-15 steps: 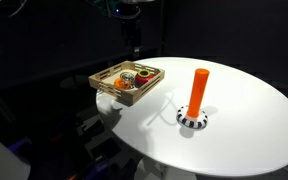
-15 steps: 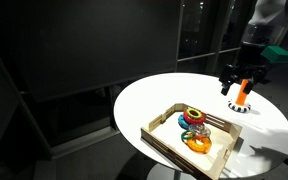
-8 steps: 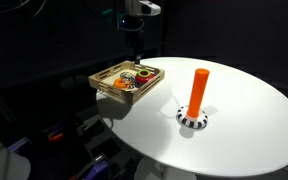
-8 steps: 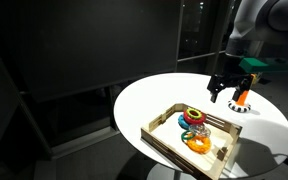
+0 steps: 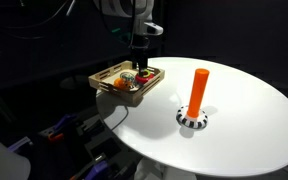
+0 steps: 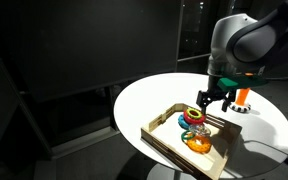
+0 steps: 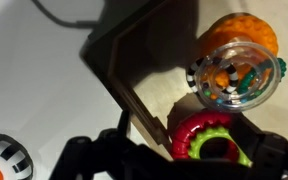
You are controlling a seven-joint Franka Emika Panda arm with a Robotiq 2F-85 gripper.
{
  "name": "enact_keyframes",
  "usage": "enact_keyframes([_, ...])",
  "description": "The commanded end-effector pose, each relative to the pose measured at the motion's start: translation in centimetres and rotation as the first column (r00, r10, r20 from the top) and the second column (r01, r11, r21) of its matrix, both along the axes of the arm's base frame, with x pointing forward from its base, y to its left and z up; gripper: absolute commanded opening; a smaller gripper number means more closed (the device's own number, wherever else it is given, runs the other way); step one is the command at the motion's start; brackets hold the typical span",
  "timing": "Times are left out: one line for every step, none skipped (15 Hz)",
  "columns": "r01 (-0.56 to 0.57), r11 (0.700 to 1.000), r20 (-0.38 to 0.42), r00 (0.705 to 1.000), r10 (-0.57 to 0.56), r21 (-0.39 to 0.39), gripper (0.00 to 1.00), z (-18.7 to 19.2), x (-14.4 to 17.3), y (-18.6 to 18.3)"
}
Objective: Move the light green ring from the tray to the table
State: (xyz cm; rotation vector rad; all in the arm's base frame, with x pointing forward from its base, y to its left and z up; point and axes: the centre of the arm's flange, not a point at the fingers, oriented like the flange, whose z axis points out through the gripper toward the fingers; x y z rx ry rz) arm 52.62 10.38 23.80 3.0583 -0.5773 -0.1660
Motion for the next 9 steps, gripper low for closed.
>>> enact_keyframes([0.02,0.999,-0.012,1.0,-0.02,-0.025,1.0,-1.2,2.4,0.3])
enact_keyframes([0.02,0.999,-0.01,1.0,-0.02,-0.026,1.0,-1.4,2.6,0.4])
enact_keyframes([0.019,0.999,-0.007,1.0,-0.019,-0.027,1.0,-1.7,2.8,0.6])
enact_keyframes([0.018,0.999,-0.002,1.0,-0.018,-0.027,1.0,-1.8,3.1,0.7])
enact_keyframes([0.016,1.0,0.0,1.0,-0.016,-0.023,1.0,-2.0,3.3,1.0])
enact_keyframes([0.014,1.0,0.002,1.0,-0.014,-0.021,1.0,-2.0,3.5,1.2])
enact_keyframes([0.009,1.0,0.005,1.0,-0.009,-0.019,1.0,-2.1,3.7,1.5])
enact_keyframes([0.005,1.0,0.008,1.0,-0.004,-0.017,1.0,-2.0,3.8,1.8])
enact_keyframes([0.0,1.0,0.013,1.0,0.0,-0.016,1.0,-2.0,4.0,2.1])
